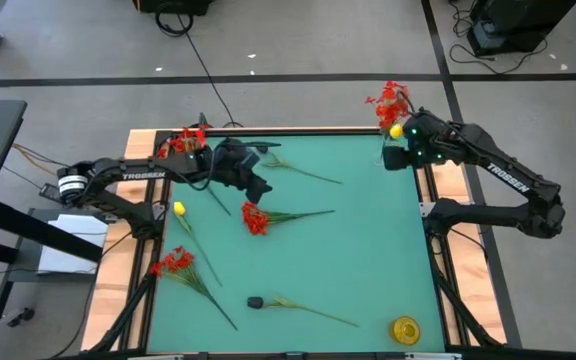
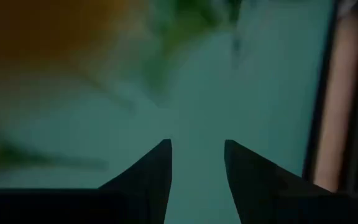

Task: Sort flowers into vase by color
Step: Put the yellow flower into the transparent vase

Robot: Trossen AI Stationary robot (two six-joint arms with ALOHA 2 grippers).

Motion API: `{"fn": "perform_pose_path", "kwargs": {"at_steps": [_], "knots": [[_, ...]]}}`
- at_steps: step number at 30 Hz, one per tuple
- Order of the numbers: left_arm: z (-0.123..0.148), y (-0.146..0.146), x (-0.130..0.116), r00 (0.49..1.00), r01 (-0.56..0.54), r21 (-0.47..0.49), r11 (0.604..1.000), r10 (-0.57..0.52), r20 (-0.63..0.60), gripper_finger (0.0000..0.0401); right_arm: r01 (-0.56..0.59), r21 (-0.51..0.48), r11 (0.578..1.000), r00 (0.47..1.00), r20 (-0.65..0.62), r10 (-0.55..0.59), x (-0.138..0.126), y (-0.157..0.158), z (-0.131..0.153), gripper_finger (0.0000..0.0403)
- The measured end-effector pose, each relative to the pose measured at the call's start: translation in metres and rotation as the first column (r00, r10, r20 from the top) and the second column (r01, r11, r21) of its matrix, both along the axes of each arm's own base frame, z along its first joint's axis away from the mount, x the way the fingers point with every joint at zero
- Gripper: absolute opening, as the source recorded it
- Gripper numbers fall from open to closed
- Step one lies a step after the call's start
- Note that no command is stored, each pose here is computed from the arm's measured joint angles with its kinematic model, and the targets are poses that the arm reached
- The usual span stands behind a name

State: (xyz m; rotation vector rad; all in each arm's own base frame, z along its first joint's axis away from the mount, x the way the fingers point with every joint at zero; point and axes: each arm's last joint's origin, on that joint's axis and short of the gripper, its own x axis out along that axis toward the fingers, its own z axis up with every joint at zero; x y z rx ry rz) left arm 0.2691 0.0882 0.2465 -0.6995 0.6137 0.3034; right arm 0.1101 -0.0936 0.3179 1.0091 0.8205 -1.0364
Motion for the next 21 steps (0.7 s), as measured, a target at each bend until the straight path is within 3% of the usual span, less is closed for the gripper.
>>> {"fn": "perform_pose_path", "kwargs": {"at_steps": [5, 9, 16, 21], "knots": [[0.005, -0.011, -0.025, 0.985, -0.123, -0.178, 0.976, 0.098, -0.143, 0.0195, -0.14, 0.183, 0.973, 0.987, 0.107, 0.122, 0.003, 0.011, -0.001, 0.0155], [0.003, -0.031, -0.048, 0.94, -0.18, -0.259, 0.949, 0.088, -0.33, 0.0195, -0.187, 0.218, 0.958, 0.978, 0.134, 0.16, 0.007, 0.018, -0.001, 0.0155], [0.003, -0.062, -0.084, 0.795, -0.315, -0.313, 0.896, 0.07, -0.602, 0.0195, -0.27, 0.279, 0.921, 0.958, 0.171, 0.229, 0.012, 0.03, -0.001, 0.0155], [0.004, -0.086, -0.094, 0.689, -0.509, -0.265, 0.819, 0.203, -0.696, 0.0195, -0.332, 0.319, 0.888, 0.94, 0.193, 0.282, 0.017, 0.04, -0.001, 0.0155]]}}
